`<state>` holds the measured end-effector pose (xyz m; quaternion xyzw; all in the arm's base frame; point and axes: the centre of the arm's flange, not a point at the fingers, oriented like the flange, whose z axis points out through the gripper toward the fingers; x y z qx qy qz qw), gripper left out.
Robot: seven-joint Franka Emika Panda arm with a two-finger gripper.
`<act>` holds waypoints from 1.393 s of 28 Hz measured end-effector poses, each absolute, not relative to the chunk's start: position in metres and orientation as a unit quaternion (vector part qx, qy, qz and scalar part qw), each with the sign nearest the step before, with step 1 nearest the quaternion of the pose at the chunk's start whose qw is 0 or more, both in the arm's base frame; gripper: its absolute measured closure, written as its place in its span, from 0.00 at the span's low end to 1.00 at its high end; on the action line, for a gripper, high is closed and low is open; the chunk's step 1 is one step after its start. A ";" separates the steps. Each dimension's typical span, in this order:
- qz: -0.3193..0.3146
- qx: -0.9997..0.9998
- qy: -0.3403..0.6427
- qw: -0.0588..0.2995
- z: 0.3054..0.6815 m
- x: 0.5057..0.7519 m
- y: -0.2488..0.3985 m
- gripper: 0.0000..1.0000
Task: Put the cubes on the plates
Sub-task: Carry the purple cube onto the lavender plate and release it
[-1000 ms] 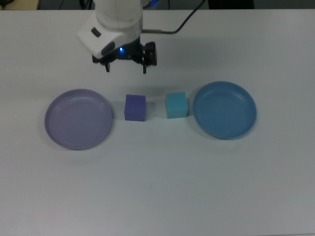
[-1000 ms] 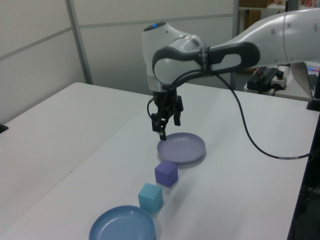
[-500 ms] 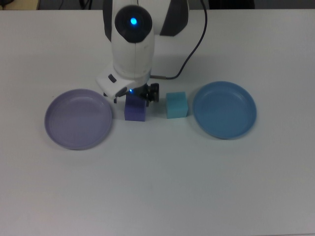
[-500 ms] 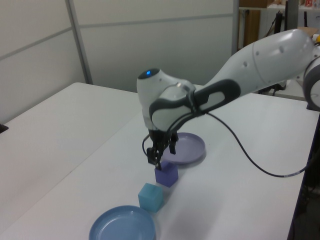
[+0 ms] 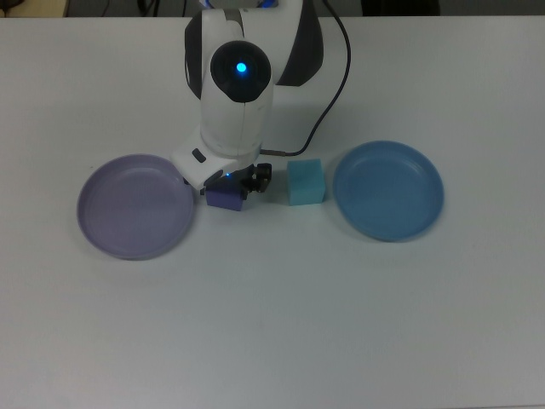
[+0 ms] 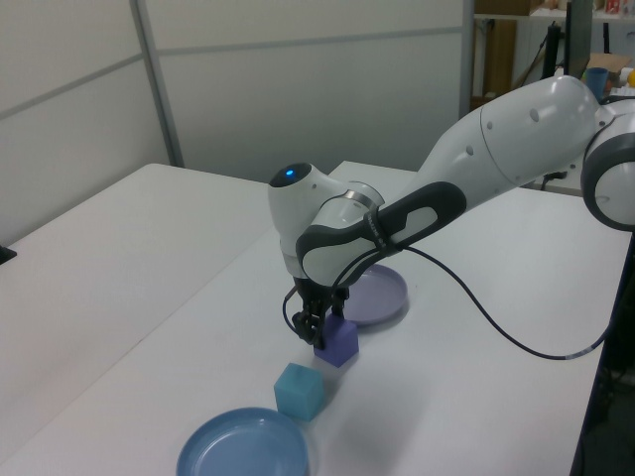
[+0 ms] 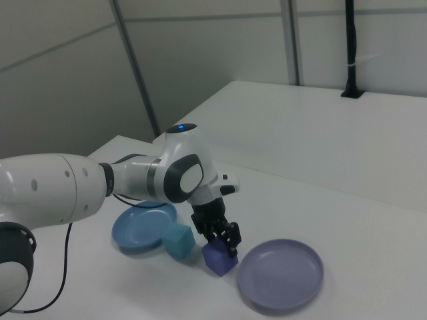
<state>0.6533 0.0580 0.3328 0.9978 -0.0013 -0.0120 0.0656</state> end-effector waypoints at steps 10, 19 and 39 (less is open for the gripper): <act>0.022 0.997 -0.048 0.059 0.356 0.663 0.072 0.39; 0.047 0.994 -0.085 0.053 0.390 0.672 0.007 0.40; 0.069 0.994 -0.070 0.039 0.382 0.679 -0.048 0.00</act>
